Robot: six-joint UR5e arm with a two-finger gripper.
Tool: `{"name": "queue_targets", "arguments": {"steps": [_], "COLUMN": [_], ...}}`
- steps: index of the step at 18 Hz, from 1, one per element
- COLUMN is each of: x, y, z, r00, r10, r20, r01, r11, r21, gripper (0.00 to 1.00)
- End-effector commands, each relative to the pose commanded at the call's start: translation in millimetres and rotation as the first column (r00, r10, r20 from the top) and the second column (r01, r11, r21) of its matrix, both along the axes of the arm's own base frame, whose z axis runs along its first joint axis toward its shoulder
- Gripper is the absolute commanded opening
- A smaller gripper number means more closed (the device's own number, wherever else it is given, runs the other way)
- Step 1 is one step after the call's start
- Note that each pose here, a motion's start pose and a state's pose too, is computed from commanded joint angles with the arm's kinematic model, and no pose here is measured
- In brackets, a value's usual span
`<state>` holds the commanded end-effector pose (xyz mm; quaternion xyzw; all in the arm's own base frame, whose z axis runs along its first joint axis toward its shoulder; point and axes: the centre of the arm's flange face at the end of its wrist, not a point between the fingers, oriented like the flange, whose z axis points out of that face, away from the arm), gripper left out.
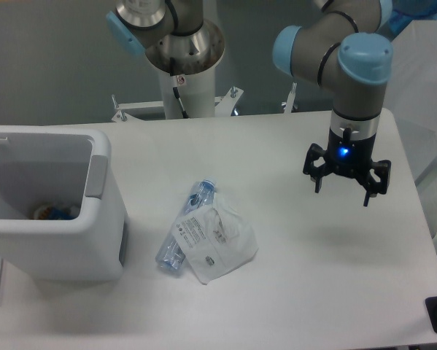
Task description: Open the trash can
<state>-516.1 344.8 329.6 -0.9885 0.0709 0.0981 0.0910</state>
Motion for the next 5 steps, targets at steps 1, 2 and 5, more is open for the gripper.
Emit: {"name": "queue_targets", "arguments": {"steps": [1, 2, 5], "x": [1.8, 3.1, 0.0], "y": [-2.7, -4.3, -8.6], "z": [-3.3, -6.8, -5.7], "r00": [1.0, 0.999, 0.997], "r10": [-0.022, -0.046, -0.077], "r20": [0.002, 0.0, -0.024], "r01": [0.022, 0.046, 0.074], "r11": [1.0, 0.999, 0.993], "r21": [-0.007, -0.024, -0.089], "gripper": [1.0, 1.0, 1.0]}}
